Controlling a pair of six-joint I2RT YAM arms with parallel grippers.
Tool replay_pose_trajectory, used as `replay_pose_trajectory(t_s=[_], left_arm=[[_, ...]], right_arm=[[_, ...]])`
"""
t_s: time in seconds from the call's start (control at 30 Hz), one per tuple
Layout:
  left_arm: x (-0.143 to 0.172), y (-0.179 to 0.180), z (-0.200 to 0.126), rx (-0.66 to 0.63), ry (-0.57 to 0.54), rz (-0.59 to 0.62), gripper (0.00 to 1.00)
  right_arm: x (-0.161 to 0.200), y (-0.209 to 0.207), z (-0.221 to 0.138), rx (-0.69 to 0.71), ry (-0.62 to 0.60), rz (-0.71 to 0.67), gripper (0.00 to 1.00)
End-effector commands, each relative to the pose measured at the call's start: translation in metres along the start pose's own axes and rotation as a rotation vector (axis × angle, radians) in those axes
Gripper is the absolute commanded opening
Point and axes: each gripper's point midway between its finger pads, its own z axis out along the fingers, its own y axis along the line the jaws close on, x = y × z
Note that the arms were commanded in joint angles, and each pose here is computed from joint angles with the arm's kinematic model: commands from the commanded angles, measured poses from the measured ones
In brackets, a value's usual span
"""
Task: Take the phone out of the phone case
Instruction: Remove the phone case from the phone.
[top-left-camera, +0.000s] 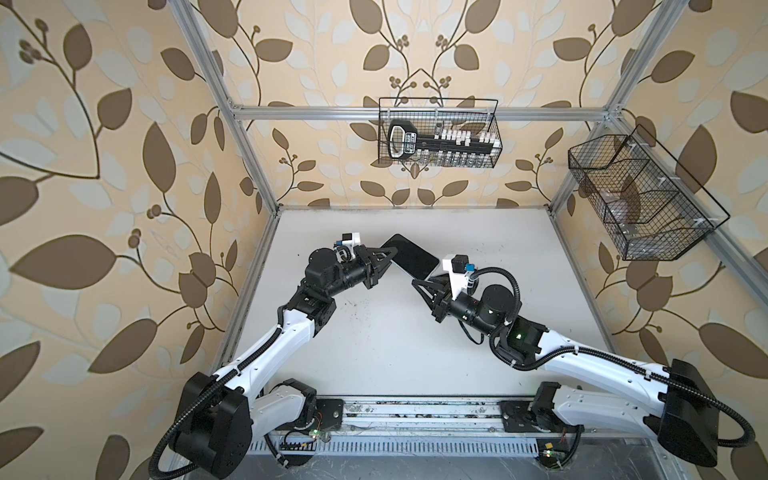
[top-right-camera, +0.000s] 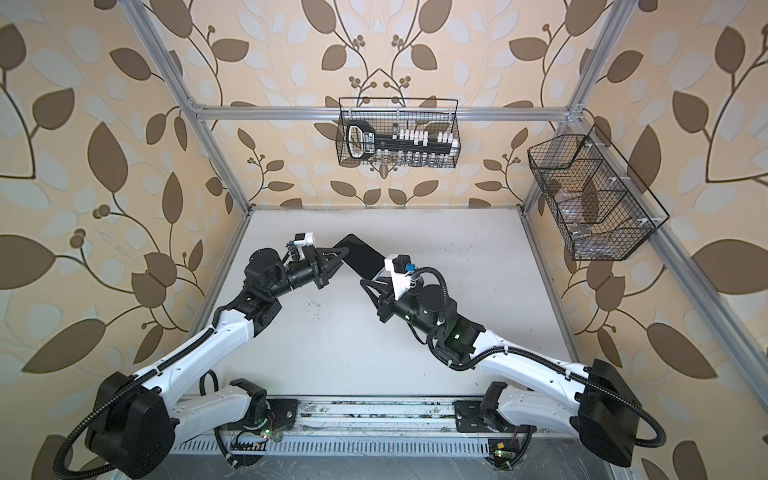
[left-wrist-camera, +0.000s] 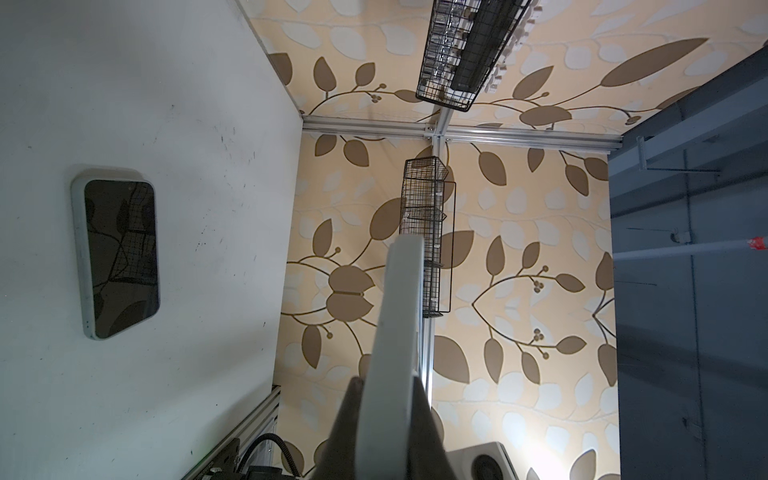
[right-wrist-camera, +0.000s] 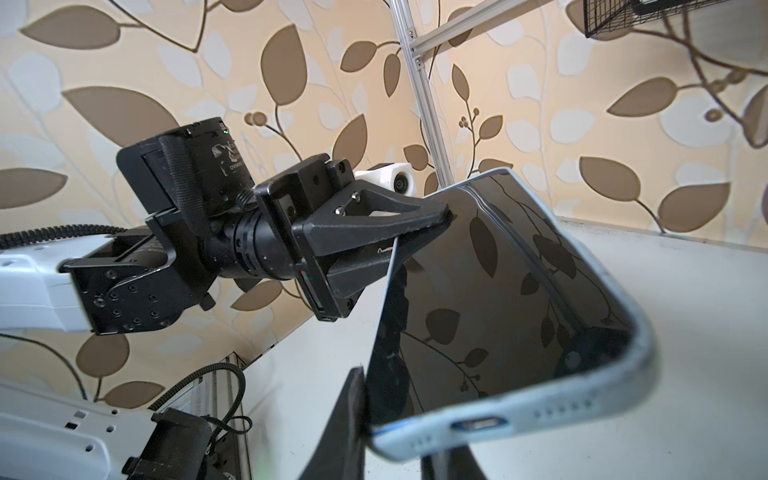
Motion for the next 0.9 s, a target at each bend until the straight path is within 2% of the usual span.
replay_pose_trajectory(t_s=[0.0, 0.33, 0.47, 0.6, 0.73, 0.87], left_arm=[[-0.049, -0.023, -0.010, 0.039, -0.227, -0.011, 0.00], [-0.049, -0.026, -0.008, 0.050, -0.216, -0.010, 0.00], [-0.049, -0.024, -0.007, 0.055, -0.209, -0.004, 0.00], [-0.047, -0.031, -0.004, 0.079, -0.192, 0.024, 0.00], [-0.043, -0.046, -0.002, 0.108, -0.149, 0.124, 0.00], [-0.030, -0.060, 0.002, 0.134, -0.055, 0.260, 0.00]], right_arm=[[0.047, -0.040, -0.012, 0.156, 0.167, -0.225, 0.18], [0.053, -0.042, -0.017, 0.149, 0.175, -0.211, 0.18], [0.046, -0.045, -0.021, 0.124, 0.140, -0.114, 0.18], [0.040, -0.055, -0.026, 0.097, 0.128, 0.042, 0.21], [0.025, -0.066, -0.039, 0.034, 0.072, 0.239, 0.31], [0.012, -0.072, -0.054, 0.006, 0.049, 0.342, 0.51]])
